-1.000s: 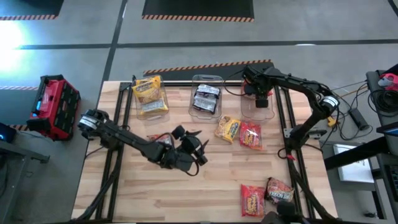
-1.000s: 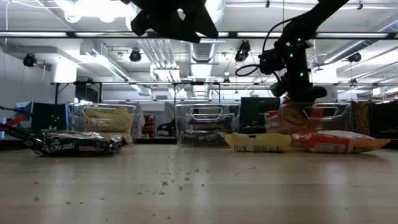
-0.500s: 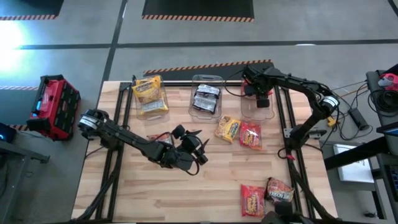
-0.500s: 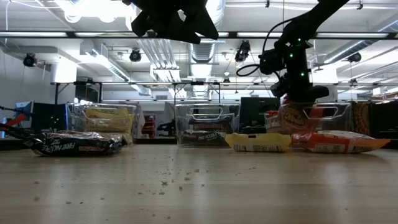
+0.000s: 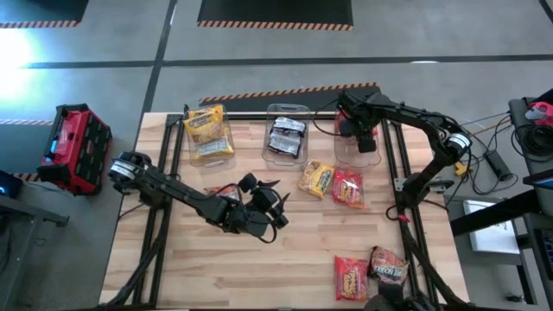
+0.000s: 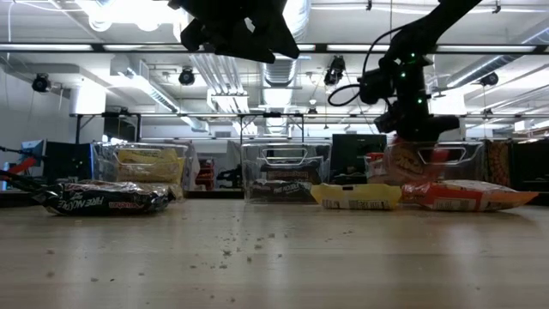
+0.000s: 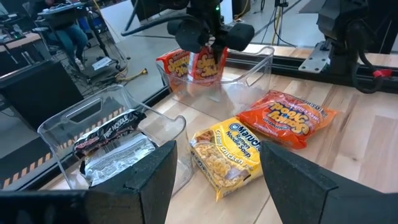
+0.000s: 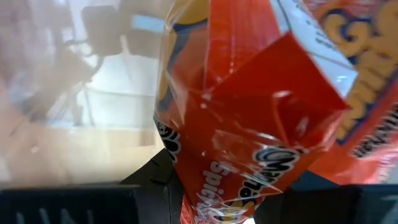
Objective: Sort Maruchan noodles
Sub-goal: Put the orange noodle pack into the right transparent bin
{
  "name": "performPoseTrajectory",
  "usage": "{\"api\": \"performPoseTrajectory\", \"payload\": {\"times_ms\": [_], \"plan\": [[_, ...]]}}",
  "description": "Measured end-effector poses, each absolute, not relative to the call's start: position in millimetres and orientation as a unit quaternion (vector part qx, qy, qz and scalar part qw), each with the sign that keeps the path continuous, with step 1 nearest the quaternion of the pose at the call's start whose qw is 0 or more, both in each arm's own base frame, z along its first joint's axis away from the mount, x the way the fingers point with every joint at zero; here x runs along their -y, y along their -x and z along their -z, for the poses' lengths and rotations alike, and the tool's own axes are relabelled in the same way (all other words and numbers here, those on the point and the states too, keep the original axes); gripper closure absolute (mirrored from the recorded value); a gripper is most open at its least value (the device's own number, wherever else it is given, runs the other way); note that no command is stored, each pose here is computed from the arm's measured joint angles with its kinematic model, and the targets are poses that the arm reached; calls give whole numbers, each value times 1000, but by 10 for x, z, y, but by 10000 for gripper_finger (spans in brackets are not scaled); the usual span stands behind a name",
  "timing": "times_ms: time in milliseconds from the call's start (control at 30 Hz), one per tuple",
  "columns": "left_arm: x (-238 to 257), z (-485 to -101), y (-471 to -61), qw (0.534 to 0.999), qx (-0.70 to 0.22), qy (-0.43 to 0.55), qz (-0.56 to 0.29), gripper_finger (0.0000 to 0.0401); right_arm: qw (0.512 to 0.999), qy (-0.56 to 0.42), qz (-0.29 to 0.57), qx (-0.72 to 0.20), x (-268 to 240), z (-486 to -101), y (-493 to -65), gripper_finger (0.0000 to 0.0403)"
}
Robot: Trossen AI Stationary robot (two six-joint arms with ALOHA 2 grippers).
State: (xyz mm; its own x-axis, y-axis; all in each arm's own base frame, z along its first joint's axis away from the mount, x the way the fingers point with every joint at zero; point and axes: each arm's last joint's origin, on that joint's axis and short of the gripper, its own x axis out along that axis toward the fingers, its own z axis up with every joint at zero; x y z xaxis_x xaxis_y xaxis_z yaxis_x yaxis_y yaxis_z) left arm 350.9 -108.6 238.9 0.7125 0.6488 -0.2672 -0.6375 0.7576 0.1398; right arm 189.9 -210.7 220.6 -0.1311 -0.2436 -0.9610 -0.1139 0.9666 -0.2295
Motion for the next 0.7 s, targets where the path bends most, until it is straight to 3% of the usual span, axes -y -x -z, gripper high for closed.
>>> {"api": "performPoseTrajectory", "payload": {"times_ms": [300, 567, 700], "plan": [[1071, -2383, -3510, 924, -155, -21, -350, 188, 629, 114, 9, -769, 2052, -2200, -1847, 258], [1048, -2381, -3514, 922, -156, -22, -354, 188, 613, 155, 114, -766, 2179, -2225, -1903, 205], [1047, -2375, -3511, 922, -158, -23, -354, 188, 605, 163, 125, -770, 2186, -2236, -1899, 195]]}}
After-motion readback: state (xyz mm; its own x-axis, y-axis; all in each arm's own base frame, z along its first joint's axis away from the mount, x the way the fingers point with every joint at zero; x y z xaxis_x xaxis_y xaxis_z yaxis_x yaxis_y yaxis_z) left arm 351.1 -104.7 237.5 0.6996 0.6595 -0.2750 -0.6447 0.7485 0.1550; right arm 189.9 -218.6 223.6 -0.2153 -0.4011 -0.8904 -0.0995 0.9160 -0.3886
